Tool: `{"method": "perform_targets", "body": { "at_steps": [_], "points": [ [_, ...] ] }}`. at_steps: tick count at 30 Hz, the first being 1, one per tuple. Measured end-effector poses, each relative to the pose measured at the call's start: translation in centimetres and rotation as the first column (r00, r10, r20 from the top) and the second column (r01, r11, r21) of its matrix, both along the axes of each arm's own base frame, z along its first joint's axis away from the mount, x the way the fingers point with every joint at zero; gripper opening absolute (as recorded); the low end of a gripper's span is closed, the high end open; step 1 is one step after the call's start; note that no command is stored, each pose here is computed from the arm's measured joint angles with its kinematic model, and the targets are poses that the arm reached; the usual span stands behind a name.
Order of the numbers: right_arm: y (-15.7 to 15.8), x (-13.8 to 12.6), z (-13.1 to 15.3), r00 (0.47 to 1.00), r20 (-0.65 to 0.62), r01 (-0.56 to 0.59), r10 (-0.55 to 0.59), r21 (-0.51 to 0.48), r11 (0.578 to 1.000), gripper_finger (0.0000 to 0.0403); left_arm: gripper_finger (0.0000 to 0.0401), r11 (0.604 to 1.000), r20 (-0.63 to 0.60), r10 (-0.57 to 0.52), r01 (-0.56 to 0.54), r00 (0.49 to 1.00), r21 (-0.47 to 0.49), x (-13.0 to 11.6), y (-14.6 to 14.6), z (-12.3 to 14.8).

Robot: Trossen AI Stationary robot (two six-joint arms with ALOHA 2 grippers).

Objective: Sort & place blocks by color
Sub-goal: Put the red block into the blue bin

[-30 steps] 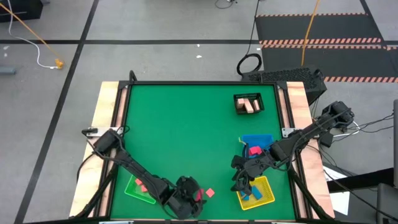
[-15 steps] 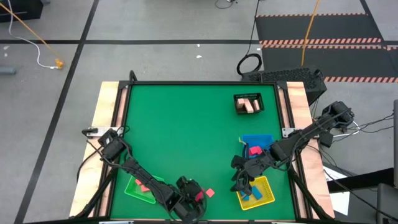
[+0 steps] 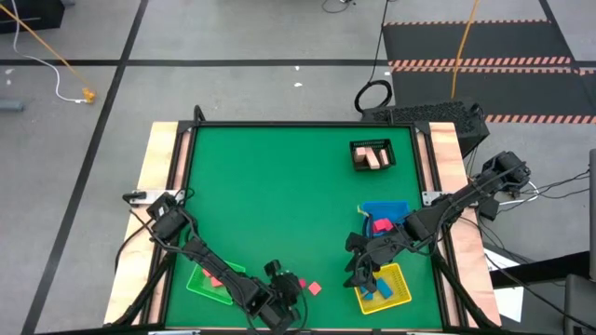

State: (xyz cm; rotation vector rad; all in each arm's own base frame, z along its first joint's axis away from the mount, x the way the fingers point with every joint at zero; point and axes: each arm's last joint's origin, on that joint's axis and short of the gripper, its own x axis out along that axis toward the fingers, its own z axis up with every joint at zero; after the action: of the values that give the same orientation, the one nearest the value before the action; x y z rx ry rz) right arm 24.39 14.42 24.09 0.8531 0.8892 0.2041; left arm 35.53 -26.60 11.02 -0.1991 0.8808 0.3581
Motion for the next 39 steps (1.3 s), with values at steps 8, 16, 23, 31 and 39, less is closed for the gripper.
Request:
{"method": "perform_targets", "body": {
  "at_steps": [8,16,23,31,39],
  "points": [
    [0.0,0.0,0.0,1.0,0.0,0.0,0.0,0.0,1.0,0.0281,0.0111,0.999,-0.024,-0.05,0.05,0.998,0.014,0.4,0.7,0.5],
    [0.0,0.0,0.0,1.0,0.0,0.0,0.0,0.0,1.0,0.0281,0.0111,0.994,-0.032,-0.075,0.078,0.997,0.083,1.8,4.1,3.7],
    [-0.2,0.2,0.1,0.998,0.064,0.019,-0.014,-0.08,0.997,0.0281,0.0111,0.988,-0.04,-0.07,0.075,0.997,0.139,2.4,6.6,6.0],
    [-0.4,0.6,0.5,0.986,0.144,0.096,-0.079,-0.114,0.989,0.0281,0.0112,0.957,-0.014,-0.055,0.057,0.998,0.283,3.0,8.8,7.6],
    [-1.6,1.7,1.4,0.931,0.341,0.226,-0.131,-0.256,0.94,0.0281,0.0112,0.954,0.067,-0.055,0.033,0.996,0.299,2.4,9.9,11.6]
  ]
}}
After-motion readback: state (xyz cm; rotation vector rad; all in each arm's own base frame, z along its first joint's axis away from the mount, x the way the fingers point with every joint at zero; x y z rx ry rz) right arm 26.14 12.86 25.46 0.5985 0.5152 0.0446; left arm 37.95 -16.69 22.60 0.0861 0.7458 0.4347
